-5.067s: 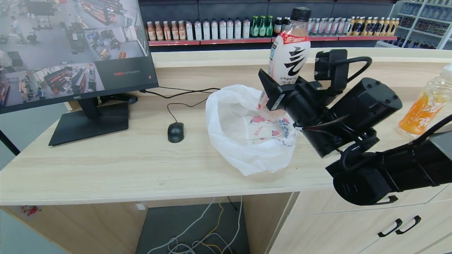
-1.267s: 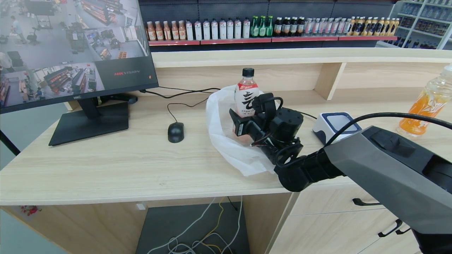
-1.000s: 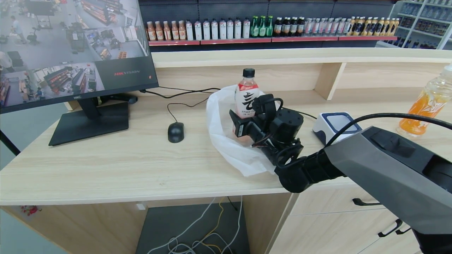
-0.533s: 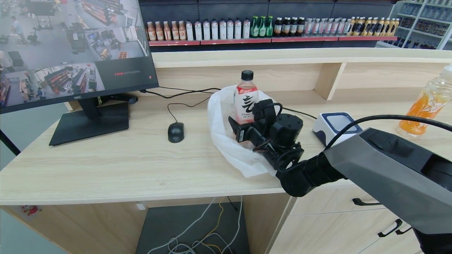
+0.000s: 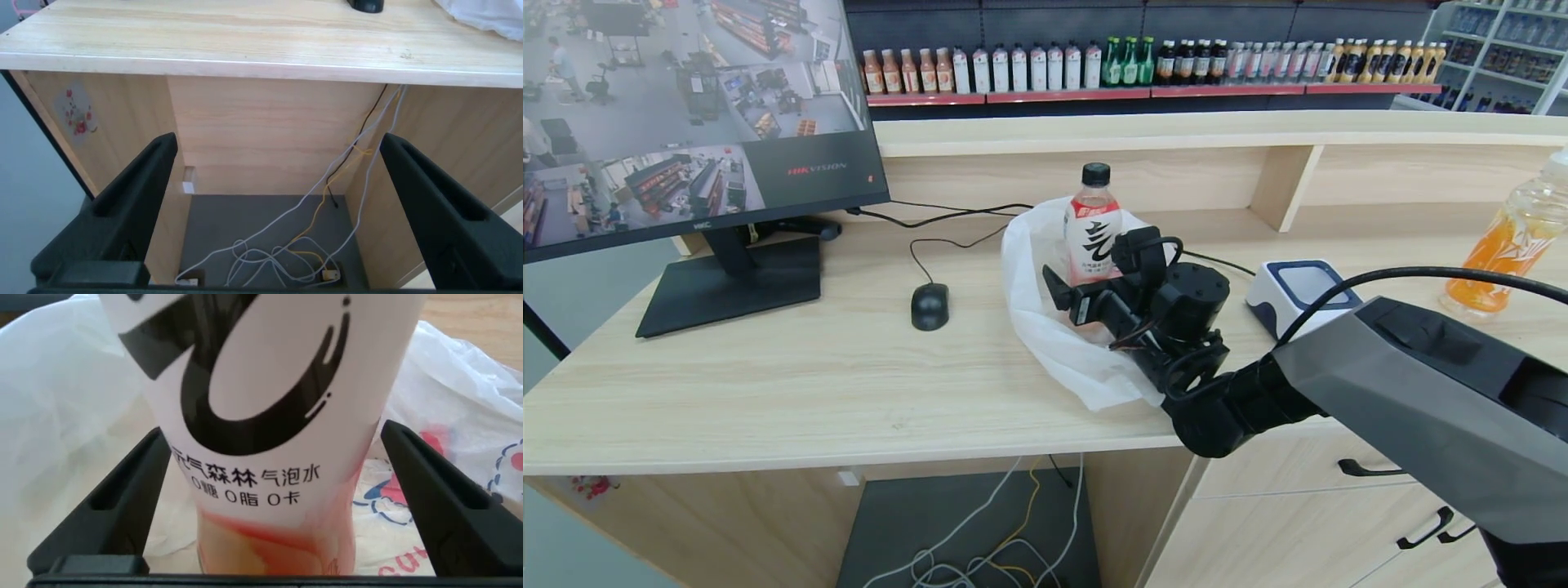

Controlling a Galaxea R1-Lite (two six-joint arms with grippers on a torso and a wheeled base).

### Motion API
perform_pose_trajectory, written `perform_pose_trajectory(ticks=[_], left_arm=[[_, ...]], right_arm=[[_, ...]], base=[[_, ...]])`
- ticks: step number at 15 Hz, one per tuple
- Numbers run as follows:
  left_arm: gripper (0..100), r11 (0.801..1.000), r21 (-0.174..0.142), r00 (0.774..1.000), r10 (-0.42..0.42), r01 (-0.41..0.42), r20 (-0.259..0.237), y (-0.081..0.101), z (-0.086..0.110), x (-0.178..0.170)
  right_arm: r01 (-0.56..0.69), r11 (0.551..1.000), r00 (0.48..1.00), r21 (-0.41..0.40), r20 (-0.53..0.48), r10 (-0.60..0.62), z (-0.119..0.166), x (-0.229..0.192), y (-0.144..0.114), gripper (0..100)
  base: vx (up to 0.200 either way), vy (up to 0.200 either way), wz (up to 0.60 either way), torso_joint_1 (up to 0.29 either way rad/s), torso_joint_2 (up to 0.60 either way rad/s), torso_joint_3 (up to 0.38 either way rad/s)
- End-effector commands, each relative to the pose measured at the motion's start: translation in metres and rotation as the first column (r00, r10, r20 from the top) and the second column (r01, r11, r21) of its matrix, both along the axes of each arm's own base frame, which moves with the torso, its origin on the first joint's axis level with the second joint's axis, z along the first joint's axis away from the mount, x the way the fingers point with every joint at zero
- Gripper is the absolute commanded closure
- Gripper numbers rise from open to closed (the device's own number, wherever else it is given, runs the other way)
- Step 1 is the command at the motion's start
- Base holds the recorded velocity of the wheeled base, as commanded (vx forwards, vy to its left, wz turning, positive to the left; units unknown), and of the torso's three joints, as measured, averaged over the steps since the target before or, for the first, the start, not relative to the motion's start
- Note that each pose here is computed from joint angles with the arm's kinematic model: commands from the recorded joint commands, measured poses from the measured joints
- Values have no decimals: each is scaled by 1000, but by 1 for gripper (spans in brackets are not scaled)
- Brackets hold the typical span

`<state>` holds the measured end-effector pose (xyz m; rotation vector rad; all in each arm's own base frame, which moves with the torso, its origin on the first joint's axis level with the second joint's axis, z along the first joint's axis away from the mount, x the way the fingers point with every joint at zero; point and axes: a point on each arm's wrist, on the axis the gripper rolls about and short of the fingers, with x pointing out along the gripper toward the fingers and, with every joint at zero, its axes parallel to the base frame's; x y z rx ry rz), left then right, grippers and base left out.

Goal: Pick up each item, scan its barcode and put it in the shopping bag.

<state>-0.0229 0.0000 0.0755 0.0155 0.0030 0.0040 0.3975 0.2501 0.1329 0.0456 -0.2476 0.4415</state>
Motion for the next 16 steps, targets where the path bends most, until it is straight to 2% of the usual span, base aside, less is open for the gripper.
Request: perform_pose_trajectory(ticks=[1,10,16], left_arm=[[0,1000,0,1000,1,-1,0,0,0,0],[0,1000,0,1000,1,-1,0,0,0,0],[0,1000,0,1000,1,-1,0,0,0,0]], right_arm=[[0,1000,1000,3,7,0,0,0,0,0],[11,1000,999,20,39,-12,23,-14,-9,0],[1,999,998,34,58,-3,44,-57,-32,0]], base=[[0,0,0,0,0,0],[0,0,0,0,0,0],[0,0,0,0,0,0]])
